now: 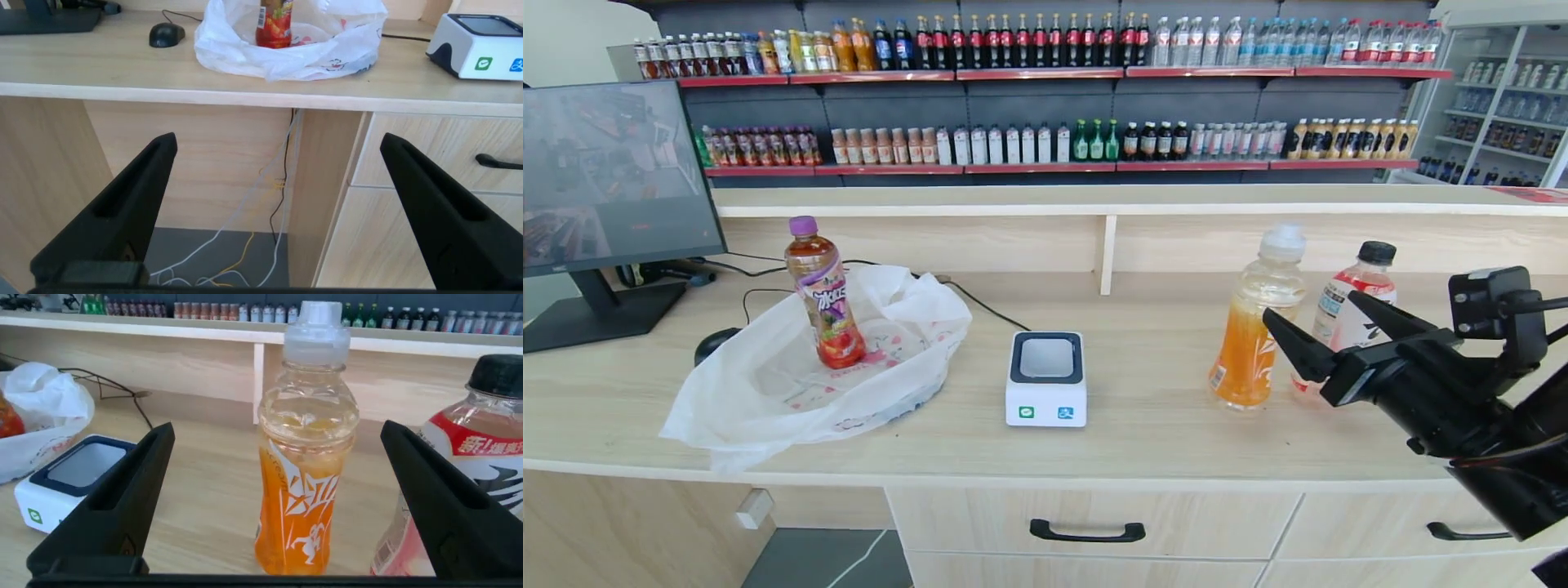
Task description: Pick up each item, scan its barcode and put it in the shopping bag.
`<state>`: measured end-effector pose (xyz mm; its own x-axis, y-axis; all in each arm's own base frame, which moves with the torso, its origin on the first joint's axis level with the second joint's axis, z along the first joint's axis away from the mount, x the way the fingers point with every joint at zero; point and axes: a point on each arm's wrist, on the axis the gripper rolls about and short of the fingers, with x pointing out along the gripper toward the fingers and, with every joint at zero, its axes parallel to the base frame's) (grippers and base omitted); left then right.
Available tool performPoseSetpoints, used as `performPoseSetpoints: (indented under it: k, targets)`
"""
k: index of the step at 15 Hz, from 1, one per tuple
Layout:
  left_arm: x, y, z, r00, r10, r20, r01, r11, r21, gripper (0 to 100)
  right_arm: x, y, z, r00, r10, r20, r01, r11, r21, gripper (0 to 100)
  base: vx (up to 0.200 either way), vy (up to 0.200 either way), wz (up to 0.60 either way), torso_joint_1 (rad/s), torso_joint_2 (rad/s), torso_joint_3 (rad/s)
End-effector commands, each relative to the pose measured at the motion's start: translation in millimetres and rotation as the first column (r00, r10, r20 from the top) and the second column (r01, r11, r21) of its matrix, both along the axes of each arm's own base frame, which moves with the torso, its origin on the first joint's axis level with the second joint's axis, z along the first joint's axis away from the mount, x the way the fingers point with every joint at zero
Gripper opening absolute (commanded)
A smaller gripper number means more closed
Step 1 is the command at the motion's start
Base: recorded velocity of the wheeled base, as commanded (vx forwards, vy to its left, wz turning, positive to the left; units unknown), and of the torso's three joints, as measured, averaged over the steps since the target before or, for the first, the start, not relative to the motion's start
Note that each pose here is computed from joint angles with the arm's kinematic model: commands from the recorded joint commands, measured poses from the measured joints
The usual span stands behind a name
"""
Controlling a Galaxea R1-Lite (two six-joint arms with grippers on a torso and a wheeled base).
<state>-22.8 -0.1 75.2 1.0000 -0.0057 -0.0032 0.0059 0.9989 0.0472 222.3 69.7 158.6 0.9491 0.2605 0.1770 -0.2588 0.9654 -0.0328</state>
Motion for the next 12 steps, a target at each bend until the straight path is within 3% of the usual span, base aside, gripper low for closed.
performPoseSetpoints:
  k: [1, 6, 12]
  targets:
    - [0, 0.0, 0.0, 1.000, 0.000, 0.000, 0.000, 1.000, 0.000, 100, 4, -1, -10, 0.999, -0.013, -0.042, 0.012, 1.000, -0.004, 100, 0.000, 0.000, 0.00, 0.000, 0.00, 0.000]
    - [0, 0.0, 0.0, 1.000, 0.000, 0.000, 0.000, 1.000, 0.000, 100, -2, 0, -29, 0.987, -0.047, -0.155, 0.056, 0.997, 0.057, 100, 0.000, 0.000, 0.00, 0.000, 0.00, 0.000]
    - [0, 0.0, 0.0, 1.000, 0.000, 0.000, 0.000, 1.000, 0.000, 100, 21, 13, -38, 0.985, -0.022, -0.173, 0.033, 0.998, 0.056, 100, 0.000, 0.000, 0.00, 0.000, 0.00, 0.000]
